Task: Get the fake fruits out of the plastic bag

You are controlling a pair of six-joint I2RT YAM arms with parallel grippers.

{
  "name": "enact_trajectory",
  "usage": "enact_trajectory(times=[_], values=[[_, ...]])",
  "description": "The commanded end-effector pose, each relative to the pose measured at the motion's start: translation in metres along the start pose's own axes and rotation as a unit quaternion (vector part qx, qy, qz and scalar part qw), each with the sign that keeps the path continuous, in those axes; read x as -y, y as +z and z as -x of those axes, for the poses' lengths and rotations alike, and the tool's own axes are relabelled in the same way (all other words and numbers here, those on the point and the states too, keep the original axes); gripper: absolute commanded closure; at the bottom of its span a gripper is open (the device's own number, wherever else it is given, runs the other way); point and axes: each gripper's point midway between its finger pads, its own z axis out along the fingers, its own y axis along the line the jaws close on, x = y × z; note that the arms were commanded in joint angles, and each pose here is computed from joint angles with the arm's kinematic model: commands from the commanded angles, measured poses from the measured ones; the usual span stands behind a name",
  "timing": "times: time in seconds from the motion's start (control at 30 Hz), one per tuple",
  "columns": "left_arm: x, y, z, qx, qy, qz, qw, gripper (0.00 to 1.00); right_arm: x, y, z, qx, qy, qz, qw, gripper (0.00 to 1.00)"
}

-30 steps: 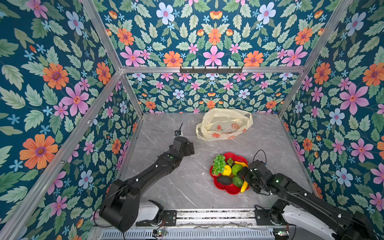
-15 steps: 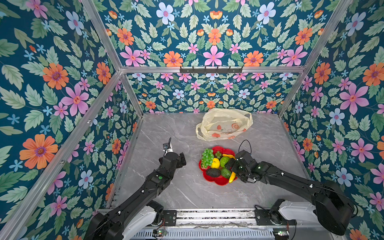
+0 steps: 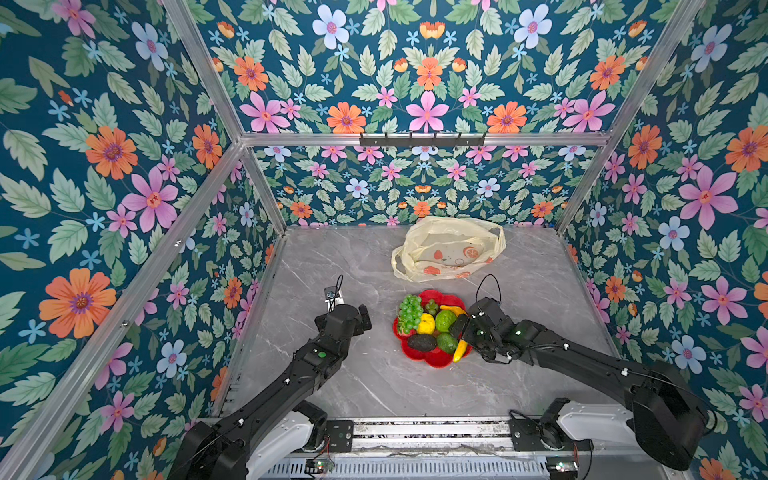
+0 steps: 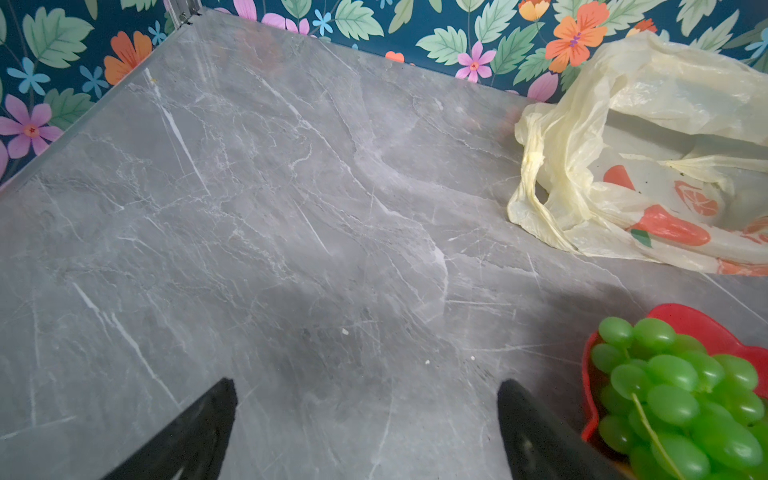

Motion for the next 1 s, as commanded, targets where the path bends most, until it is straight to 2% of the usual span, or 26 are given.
enact_trajectory(times=[0.0, 0.13, 0.2, 0.27, 0.3, 0.4, 0.47, 0.5, 0.6, 0.7, 0.73, 0.87, 0.93, 0.97], values=[[-0.015, -0.003, 0.022, 0.041, -0.015, 0.053, 0.998, 0.0, 0.025, -0.021, 0.014, 0.035, -0.053, -0.055, 0.996, 0.01], [-0.039, -0.016, 0.055, 0.123, -0.028, 0.123, 0.984, 0.0, 0.034, -0.066, 0.056, 0.116, -0.117, -0.08, 0.983, 0.01], [-0.05, -0.017, 0.068, 0.16, -0.036, 0.154, 0.974, 0.0, 0.041, -0.084, 0.084, 0.167, -0.148, -0.092, 0.97, 0.01], [-0.061, -0.013, 0.076, 0.18, -0.031, 0.185, 0.966, 0.0, 0.051, -0.099, 0.109, 0.227, -0.178, -0.121, 0.95, 0.01], [-0.067, -0.008, 0.078, 0.184, -0.023, 0.198, 0.962, 0.0, 0.056, -0.105, 0.124, 0.264, -0.201, -0.13, 0.934, 0.01], [-0.086, 0.008, 0.078, 0.184, -0.017, 0.232, 0.955, 0.0, 0.061, -0.108, 0.149, 0.341, -0.247, -0.123, 0.899, 0.01], [-0.1, 0.021, 0.075, 0.18, -0.007, 0.256, 0.95, 0.0, 0.072, -0.103, 0.159, 0.371, -0.264, -0.123, 0.882, 0.01], [-0.103, 0.029, 0.072, 0.175, 0.006, 0.258, 0.95, 0.0, 0.08, -0.099, 0.164, 0.382, -0.263, -0.123, 0.878, 0.01], [-0.109, 0.043, 0.065, 0.179, 0.038, 0.254, 0.95, 0.0, 0.107, -0.083, 0.174, 0.381, -0.234, -0.126, 0.885, 0.01], [-0.103, 0.046, 0.057, 0.224, 0.07, 0.202, 0.951, 0.0, 0.113, -0.066, 0.182, 0.379, -0.234, -0.111, 0.888, 0.01], [-0.104, 0.042, 0.063, 0.243, 0.082, 0.209, 0.944, 0.0, 0.111, -0.062, 0.185, 0.382, -0.243, -0.108, 0.885, 0.01], [-0.102, 0.061, 0.061, 0.239, 0.088, 0.163, 0.953, 0.0, 0.103, -0.037, 0.195, 0.381, -0.283, -0.085, 0.876, 0.01], [-0.104, 0.077, 0.051, 0.189, 0.079, 0.131, 0.97, 0.0, 0.09, -0.03, 0.197, 0.37, -0.316, -0.055, 0.872, 0.01], [-0.105, 0.08, 0.051, 0.196, 0.071, 0.116, 0.971, 0.0, 0.087, -0.026, 0.198, 0.369, -0.324, -0.042, 0.87, 0.01]])
